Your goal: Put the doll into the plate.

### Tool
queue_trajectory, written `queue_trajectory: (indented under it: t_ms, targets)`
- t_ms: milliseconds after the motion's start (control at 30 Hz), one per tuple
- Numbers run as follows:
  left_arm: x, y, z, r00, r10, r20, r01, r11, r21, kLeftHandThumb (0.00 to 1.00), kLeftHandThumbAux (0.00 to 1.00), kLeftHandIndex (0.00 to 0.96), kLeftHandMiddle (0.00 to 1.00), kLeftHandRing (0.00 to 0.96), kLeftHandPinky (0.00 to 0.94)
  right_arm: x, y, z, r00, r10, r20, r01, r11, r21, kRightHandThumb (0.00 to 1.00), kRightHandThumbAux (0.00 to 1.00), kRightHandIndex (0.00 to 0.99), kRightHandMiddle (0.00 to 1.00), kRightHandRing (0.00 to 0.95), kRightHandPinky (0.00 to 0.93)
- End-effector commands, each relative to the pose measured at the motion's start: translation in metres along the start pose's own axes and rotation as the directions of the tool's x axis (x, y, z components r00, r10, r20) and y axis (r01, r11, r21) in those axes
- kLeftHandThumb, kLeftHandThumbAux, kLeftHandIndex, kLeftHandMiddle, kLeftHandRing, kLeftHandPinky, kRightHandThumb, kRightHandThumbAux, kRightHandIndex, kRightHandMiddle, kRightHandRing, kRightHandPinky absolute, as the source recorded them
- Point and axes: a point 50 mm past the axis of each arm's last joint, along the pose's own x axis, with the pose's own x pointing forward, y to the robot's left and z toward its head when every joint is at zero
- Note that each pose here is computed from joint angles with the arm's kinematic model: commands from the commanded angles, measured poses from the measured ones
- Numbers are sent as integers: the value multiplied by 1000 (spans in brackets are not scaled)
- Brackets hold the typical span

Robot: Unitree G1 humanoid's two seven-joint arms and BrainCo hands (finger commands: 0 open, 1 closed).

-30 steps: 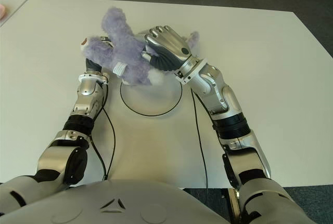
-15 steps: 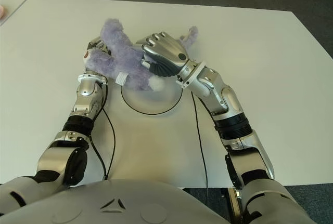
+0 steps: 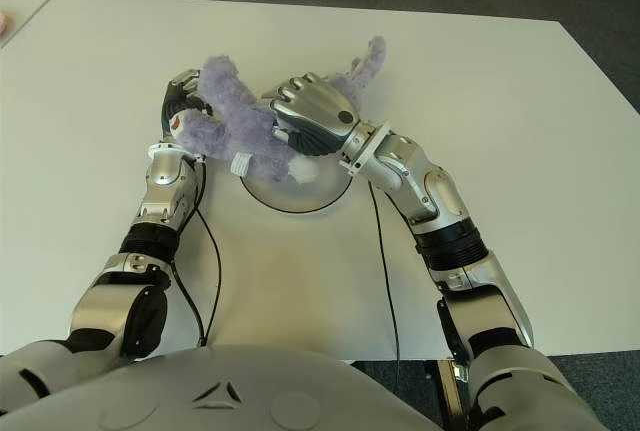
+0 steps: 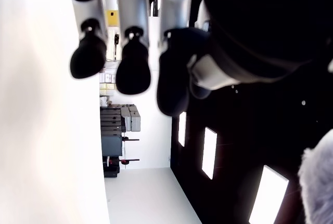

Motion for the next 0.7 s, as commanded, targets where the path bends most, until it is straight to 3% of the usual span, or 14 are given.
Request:
queue_trajectory:
  t_ms: [33,367,500,700]
  targets:
    - [-31,10,-41,984,39,-173,-43,999,-20,715,701,444,722,748,736,-5,11,-2,998,56,-24,-56,998,8,854,679,396,531,790,743]
    - [-32,9,-42,984,32,-173,-36,999,-22,715,700,444,725,751,737,-7,12,-1,997,48,-56,-45,998,53,858,676,407,569,751,737]
    - [-32,8,-42,985,31,-172,-36,999,-26,715,700,444,723,748,733,-9,12,-1,996,61,-68,-58,997,43,858,672,429,506,723,745]
    - [-32,8,-42,984,32,-174,-37,999,-29,715,700,444,723,749,732,-11,11,-1,995,65,-76,-63,998,25,854,672,427,488,709,748]
